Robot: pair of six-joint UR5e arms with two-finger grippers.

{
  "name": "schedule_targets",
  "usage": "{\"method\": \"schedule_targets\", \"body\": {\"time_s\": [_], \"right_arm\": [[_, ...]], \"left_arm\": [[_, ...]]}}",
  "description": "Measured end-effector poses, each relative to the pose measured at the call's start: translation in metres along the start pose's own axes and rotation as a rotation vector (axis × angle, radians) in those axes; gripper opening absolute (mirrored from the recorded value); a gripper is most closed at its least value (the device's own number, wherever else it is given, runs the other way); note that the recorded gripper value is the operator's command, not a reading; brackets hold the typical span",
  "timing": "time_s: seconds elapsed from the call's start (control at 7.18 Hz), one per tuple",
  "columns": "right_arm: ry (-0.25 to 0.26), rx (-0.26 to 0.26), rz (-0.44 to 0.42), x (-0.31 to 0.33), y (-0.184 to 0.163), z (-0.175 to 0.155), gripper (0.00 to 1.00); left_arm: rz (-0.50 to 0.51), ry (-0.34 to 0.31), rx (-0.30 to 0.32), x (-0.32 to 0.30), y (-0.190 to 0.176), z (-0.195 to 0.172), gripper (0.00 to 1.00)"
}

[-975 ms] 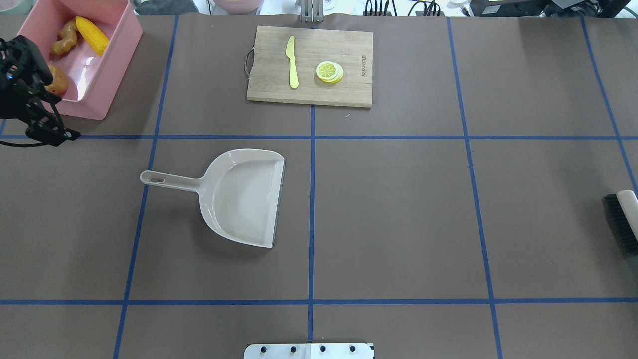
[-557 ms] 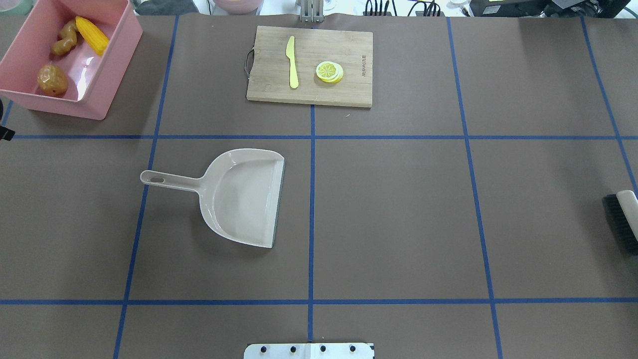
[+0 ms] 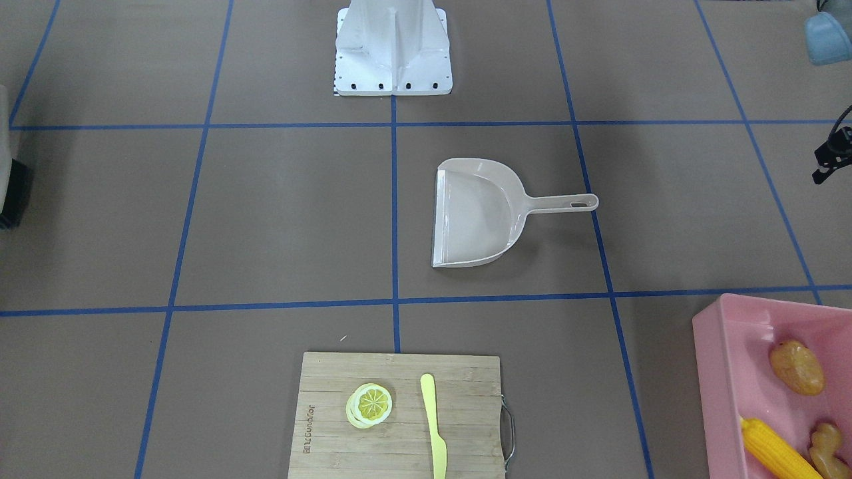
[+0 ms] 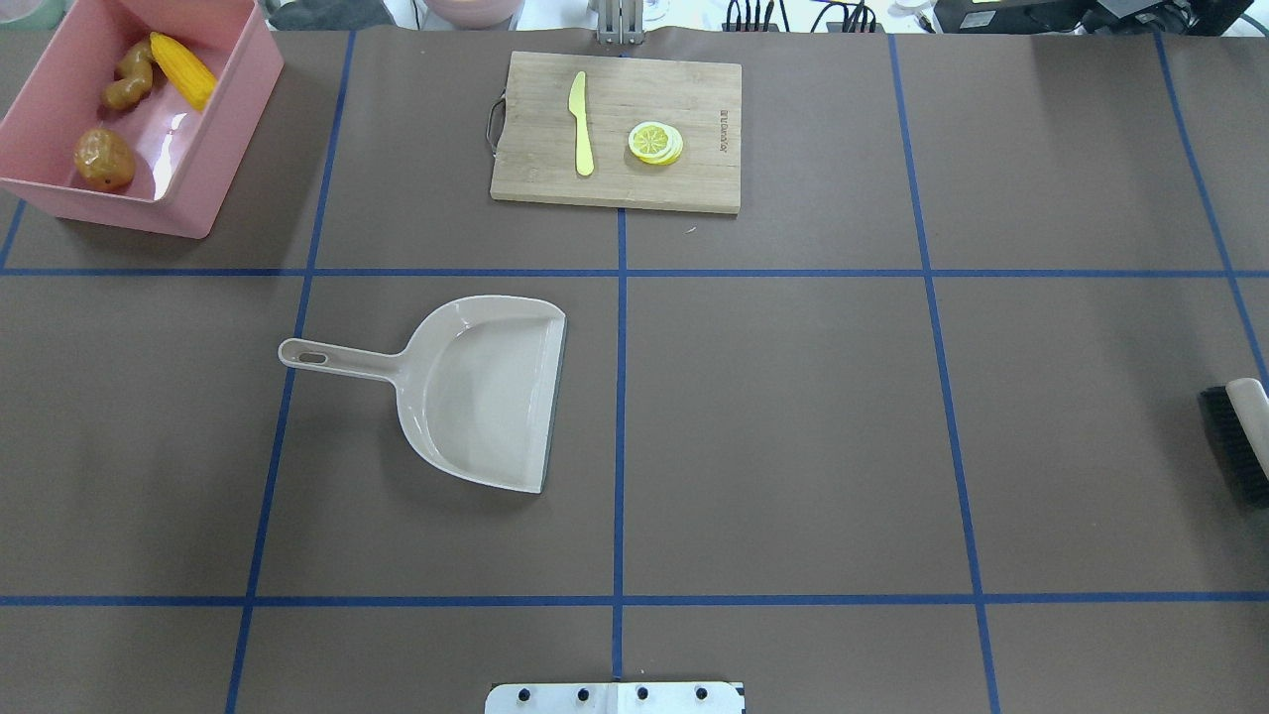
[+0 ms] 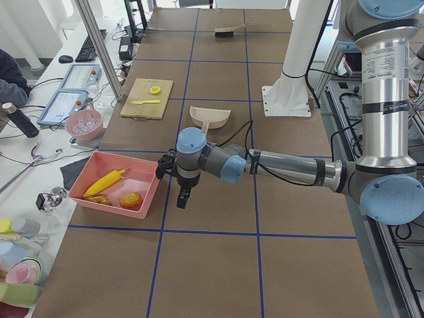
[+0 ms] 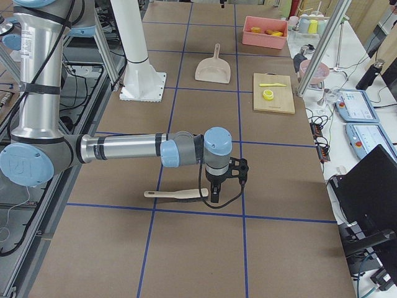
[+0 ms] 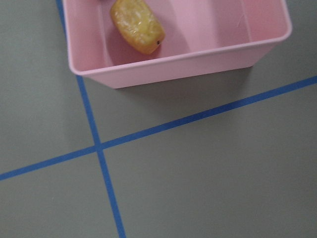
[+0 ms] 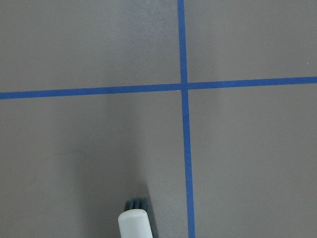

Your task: Sweep and dump trash into bin

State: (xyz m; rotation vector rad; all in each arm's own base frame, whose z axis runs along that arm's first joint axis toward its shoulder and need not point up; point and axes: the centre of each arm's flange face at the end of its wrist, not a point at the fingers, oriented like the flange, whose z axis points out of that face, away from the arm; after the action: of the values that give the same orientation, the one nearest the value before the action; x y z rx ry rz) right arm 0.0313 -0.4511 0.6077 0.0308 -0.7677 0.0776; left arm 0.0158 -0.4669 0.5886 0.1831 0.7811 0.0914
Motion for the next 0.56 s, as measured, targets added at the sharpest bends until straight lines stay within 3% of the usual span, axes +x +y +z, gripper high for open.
{"method": "schedule_targets", "body": {"time_s": [0.14, 0.28, 0.56], "right_arm": [[0.000, 0.000, 0.007, 0.002, 0.000, -0.001, 1.00], [0.000, 0.001, 0.012, 0.003, 0.001, -0.002, 1.00], [0.000, 0.006, 0.020, 0.007, 0.001, -0.004, 1.00]], "left_arm": [[-0.045, 0.074, -0.022, -0.012, 0.006, 0.002, 0.99], [-0.070, 0.107, -0.037, -0.019, 0.010, 0.006, 0.99], [-0.109, 0.123, -0.055, -0.032, 0.024, 0.010, 0.99]]}}
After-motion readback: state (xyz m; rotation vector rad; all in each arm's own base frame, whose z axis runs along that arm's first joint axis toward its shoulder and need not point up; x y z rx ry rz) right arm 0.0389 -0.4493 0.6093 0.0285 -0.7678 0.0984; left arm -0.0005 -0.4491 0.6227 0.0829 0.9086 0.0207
